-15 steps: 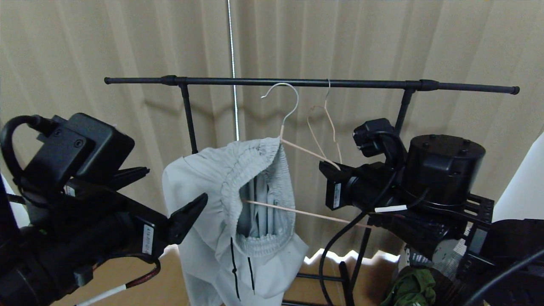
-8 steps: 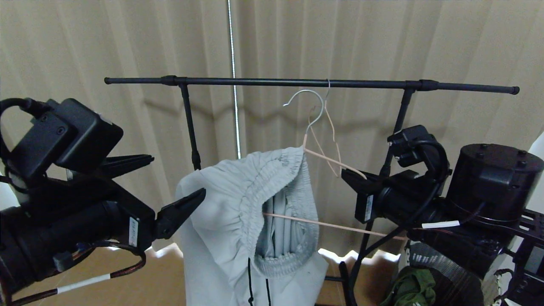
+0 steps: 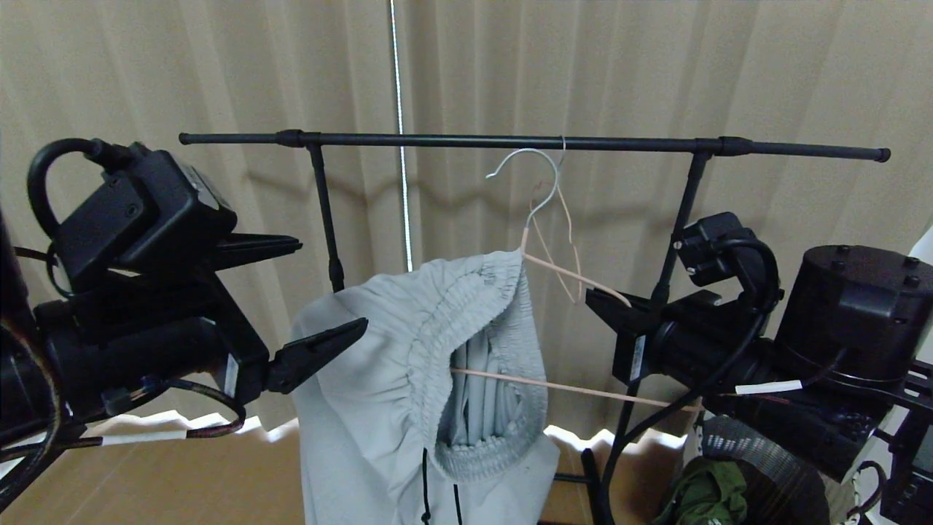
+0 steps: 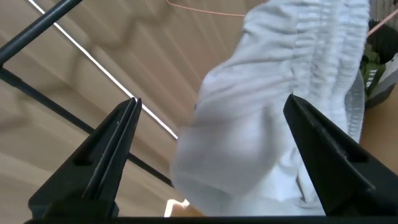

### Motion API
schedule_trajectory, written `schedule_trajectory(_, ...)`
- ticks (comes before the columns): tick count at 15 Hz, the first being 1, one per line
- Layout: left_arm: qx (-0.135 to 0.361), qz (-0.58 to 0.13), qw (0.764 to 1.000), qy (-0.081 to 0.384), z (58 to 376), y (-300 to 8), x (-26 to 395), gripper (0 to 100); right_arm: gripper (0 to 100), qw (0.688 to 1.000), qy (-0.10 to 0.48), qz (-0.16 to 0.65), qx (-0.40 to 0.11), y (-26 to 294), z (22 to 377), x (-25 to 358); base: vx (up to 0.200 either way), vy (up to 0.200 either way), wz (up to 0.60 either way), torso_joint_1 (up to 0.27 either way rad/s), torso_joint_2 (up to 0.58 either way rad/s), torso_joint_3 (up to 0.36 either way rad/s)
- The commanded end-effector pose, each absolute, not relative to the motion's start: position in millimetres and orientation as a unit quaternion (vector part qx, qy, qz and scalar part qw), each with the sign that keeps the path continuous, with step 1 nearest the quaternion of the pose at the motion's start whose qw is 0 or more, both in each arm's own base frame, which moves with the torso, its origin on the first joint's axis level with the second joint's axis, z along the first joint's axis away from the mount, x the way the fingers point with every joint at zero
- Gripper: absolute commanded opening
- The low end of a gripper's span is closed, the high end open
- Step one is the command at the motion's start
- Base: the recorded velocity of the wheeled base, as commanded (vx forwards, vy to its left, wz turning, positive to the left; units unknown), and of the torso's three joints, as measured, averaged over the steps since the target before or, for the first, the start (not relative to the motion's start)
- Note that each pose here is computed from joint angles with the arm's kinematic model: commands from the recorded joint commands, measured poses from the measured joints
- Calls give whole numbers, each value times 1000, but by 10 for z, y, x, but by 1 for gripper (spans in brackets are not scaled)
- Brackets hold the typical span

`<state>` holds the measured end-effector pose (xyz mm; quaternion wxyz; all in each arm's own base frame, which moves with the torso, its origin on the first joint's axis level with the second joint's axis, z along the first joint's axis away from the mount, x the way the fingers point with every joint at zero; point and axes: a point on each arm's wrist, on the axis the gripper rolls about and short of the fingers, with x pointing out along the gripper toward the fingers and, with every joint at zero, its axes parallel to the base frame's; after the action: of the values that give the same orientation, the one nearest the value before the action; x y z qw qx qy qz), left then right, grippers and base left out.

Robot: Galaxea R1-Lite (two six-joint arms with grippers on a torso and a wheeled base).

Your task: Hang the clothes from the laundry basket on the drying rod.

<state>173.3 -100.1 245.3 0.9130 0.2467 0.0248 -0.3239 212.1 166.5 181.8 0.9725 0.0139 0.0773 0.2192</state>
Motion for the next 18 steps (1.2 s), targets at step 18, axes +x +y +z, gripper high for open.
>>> schedule_trajectory(18,297,-372,880,8,2218,-1317,2193,100,0,951,55,305,0,2005,1749,1945,0,0,0,0,0,0)
